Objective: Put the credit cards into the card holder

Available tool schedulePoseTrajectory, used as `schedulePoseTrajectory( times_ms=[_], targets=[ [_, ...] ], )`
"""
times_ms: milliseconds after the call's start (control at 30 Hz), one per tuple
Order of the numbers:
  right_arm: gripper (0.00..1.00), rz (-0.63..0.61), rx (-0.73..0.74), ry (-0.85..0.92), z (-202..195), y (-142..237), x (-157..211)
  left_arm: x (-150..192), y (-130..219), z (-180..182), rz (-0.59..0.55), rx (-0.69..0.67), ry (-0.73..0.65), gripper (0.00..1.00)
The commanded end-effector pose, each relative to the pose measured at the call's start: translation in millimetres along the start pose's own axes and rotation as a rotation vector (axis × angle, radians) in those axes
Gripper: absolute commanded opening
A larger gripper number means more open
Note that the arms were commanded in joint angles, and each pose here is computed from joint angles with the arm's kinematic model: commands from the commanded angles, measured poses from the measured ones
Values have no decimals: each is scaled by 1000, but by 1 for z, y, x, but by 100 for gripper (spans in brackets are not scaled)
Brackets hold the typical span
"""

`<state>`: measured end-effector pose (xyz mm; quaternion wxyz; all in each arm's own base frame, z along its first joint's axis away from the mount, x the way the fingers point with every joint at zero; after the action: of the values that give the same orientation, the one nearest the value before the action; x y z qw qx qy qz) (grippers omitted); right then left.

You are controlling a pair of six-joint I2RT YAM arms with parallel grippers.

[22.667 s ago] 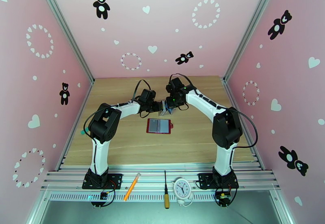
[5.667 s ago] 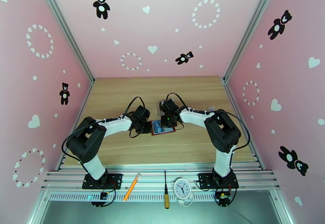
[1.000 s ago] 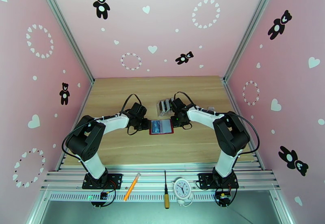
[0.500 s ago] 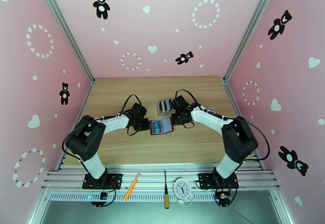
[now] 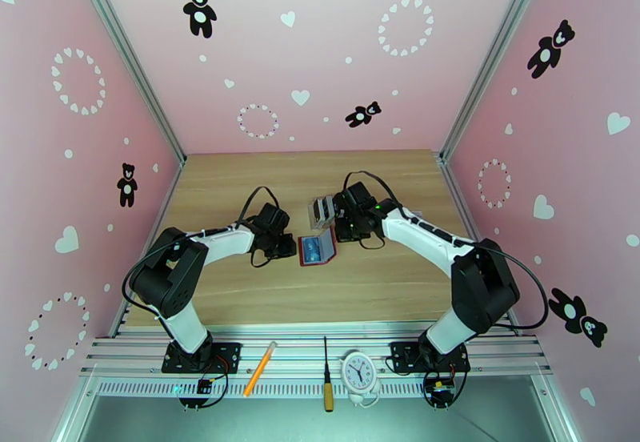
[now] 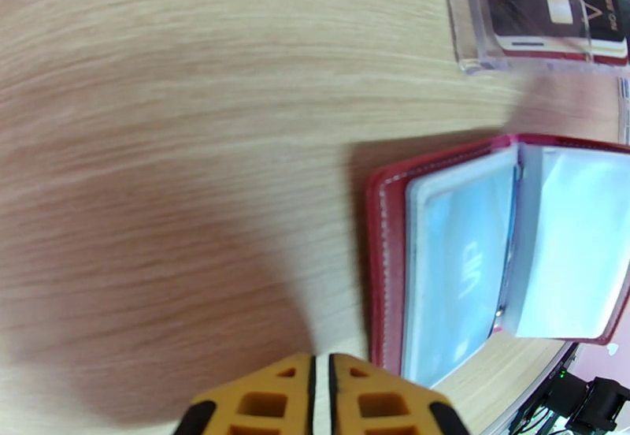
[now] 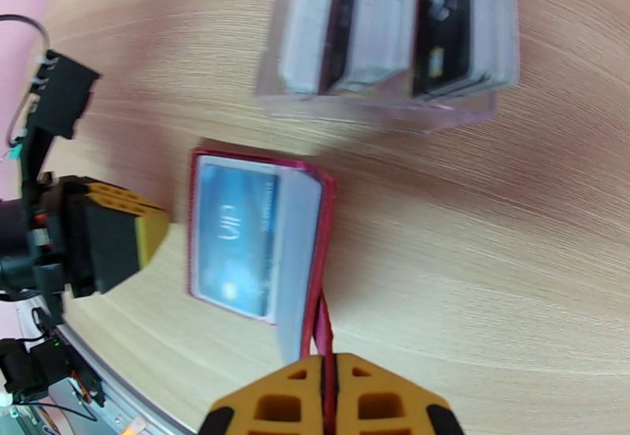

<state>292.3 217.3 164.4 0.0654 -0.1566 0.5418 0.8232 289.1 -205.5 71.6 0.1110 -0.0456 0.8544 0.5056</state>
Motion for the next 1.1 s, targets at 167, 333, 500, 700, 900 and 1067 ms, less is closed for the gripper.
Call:
schedulePoseTrajectory(
  times_ms=[167, 333, 500, 700, 900, 1067],
  targets=[
    [0, -11, -112, 15, 32, 16, -6, 1, -5, -3, 14, 18, 4, 15],
    [0, 13, -133, 32, 45, 8, -5, 1, -6, -3, 15, 19, 5, 15],
    [0, 39, -154, 40, 56, -3, -4, 1, -8, -4, 28, 27, 2, 16],
    [0, 71, -155, 49, 64, -17, -3, 2, -11, -5, 35, 28, -1, 16],
    [0, 108, -167, 45, 71, -37, 1, 2, -12, -6, 40, 27, -5, 16],
    [0, 128, -163, 39, 72, -50, 2, 3, -9, -4, 41, 8, -14, 16]
  ],
)
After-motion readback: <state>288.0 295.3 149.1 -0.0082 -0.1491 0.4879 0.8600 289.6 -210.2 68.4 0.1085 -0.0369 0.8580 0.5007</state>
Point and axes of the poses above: each hand's point on the last joint's axis, 136 mm out from that joint toward the fingers, its own y axis back along the fingers, its own z axis along the line the jaws close on, x = y × z, the point moved 6 cm from there along y, back along the fingers, and after that the axes turned 6 degrees about -y, right-handed, at the moved point
